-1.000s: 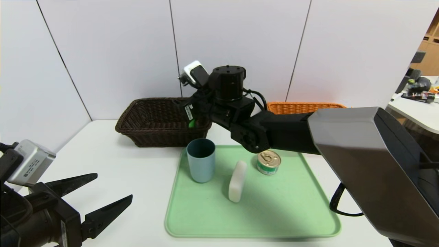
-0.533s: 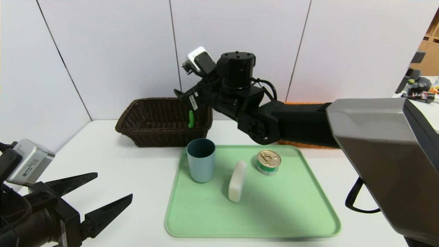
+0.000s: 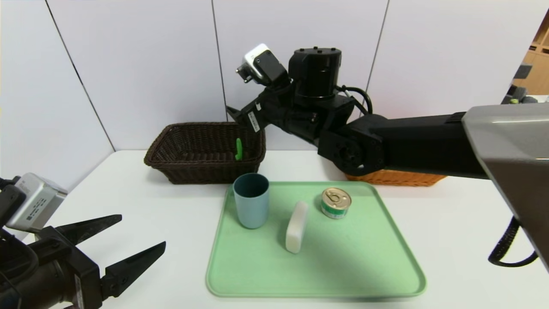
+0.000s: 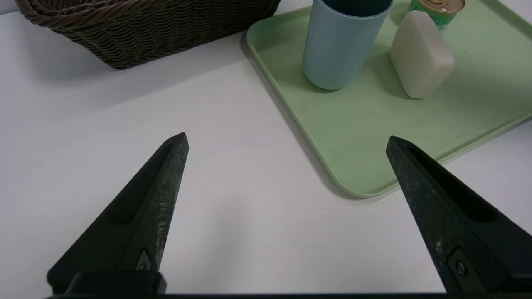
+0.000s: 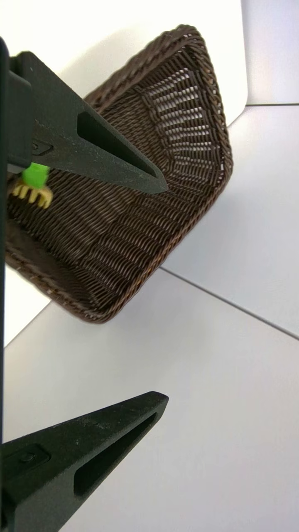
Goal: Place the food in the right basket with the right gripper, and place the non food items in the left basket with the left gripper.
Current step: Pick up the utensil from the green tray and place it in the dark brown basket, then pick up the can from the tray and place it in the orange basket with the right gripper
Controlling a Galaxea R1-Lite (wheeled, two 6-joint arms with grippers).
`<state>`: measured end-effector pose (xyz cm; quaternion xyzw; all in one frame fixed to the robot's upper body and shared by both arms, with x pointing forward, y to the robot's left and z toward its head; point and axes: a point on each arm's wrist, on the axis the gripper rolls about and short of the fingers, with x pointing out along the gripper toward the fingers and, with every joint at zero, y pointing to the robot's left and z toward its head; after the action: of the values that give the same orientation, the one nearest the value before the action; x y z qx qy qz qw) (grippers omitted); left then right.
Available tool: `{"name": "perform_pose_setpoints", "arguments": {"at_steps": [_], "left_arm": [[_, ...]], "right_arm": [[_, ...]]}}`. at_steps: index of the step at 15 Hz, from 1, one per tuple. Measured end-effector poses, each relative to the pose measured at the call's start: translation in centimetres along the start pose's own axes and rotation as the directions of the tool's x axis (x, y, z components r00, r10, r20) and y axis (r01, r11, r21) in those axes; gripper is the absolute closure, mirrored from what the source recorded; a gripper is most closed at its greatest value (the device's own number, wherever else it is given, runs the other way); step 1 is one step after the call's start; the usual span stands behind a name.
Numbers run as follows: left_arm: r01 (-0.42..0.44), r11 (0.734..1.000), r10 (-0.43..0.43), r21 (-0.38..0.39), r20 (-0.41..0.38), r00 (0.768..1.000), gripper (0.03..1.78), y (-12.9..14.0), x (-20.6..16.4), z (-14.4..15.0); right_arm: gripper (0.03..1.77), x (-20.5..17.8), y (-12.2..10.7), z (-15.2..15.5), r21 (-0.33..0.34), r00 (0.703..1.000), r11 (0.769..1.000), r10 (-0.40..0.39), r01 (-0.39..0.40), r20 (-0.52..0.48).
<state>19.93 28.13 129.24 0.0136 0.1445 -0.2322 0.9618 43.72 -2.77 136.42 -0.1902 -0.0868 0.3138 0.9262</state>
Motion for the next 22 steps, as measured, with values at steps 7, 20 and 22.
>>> {"name": "perform_pose_setpoints", "arguments": {"at_steps": [7, 20, 22], "left_arm": [[0.000, 1.000, 0.000, -0.002, -0.003, 1.000, 0.12, 0.0, -0.1, -0.2], [0.002, 1.000, -0.001, -0.004, 0.030, 1.000, 0.12, 0.0, -0.1, 0.0], [0.002, 1.000, -0.002, -0.006, 0.027, 1.000, 0.12, 0.0, -0.1, 0.0]], "right_arm": [[0.11, -6.0, -1.4, 1.4, -0.089, 0.999, 0.996, 0.015, -0.019, -0.049], [0.11, -16.0, -2.4, 0.0, -0.134, 0.985, 0.991, 0.000, -0.024, -0.175], [0.11, -17.8, -2.9, -0.7, -0.119, 0.979, 0.993, -0.018, -0.007, -0.201]]}}
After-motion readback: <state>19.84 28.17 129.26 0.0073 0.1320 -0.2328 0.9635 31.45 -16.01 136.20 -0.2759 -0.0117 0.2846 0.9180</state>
